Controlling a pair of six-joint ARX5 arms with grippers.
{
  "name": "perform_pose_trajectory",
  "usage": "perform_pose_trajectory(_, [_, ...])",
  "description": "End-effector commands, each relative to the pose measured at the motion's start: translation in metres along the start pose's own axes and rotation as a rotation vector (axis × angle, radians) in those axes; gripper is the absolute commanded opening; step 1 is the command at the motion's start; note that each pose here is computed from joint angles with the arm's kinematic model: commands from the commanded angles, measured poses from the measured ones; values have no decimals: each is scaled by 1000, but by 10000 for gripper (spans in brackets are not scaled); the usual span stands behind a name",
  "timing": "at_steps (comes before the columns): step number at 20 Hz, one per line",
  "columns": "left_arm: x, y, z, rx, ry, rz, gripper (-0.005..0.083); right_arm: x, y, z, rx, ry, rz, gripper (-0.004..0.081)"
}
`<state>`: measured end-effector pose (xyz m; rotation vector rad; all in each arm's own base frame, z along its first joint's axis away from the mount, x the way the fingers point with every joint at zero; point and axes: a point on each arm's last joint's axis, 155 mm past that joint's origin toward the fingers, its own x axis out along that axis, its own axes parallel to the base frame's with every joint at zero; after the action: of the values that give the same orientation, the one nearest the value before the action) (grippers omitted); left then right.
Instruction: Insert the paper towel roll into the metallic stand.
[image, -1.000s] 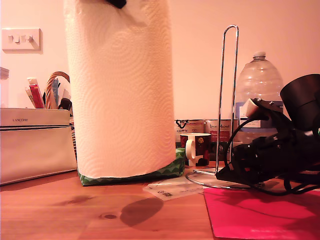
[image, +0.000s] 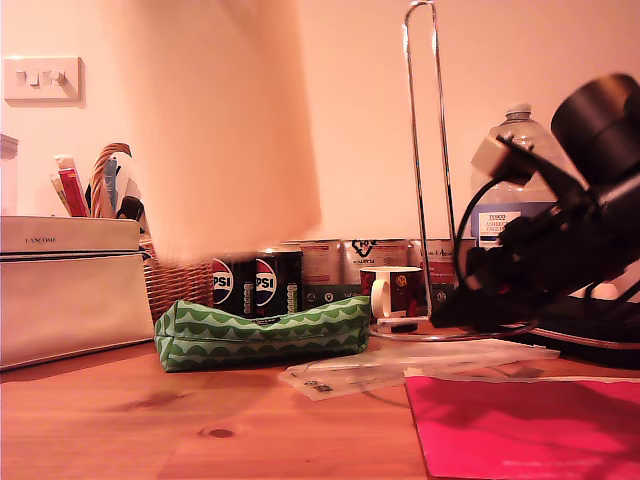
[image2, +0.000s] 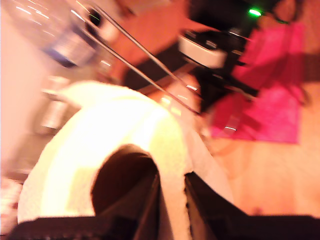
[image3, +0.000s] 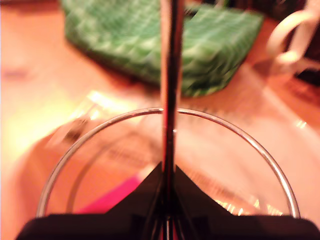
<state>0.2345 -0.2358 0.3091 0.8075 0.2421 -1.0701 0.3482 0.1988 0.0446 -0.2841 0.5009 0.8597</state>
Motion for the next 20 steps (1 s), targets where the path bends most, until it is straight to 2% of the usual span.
perform_pose_trajectory(1, [-14, 9, 15, 11, -57, 42, -24, -6, 7, 16, -34, -27, 9, -13])
perform_pose_trajectory(10, [-67, 16, 31, -43, -179, 110, -24, -22, 39, 1, -141, 128, 29, -13])
perform_pose_trajectory(15, [-97, 26, 37, -130, -232, 105, -24, -25, 41, -11, -167, 188, 17, -13])
perform_pose_trajectory(20, [-103, 41, 36, -190, -292, 72, -24, -28, 41, -23, -176, 239, 16, -13])
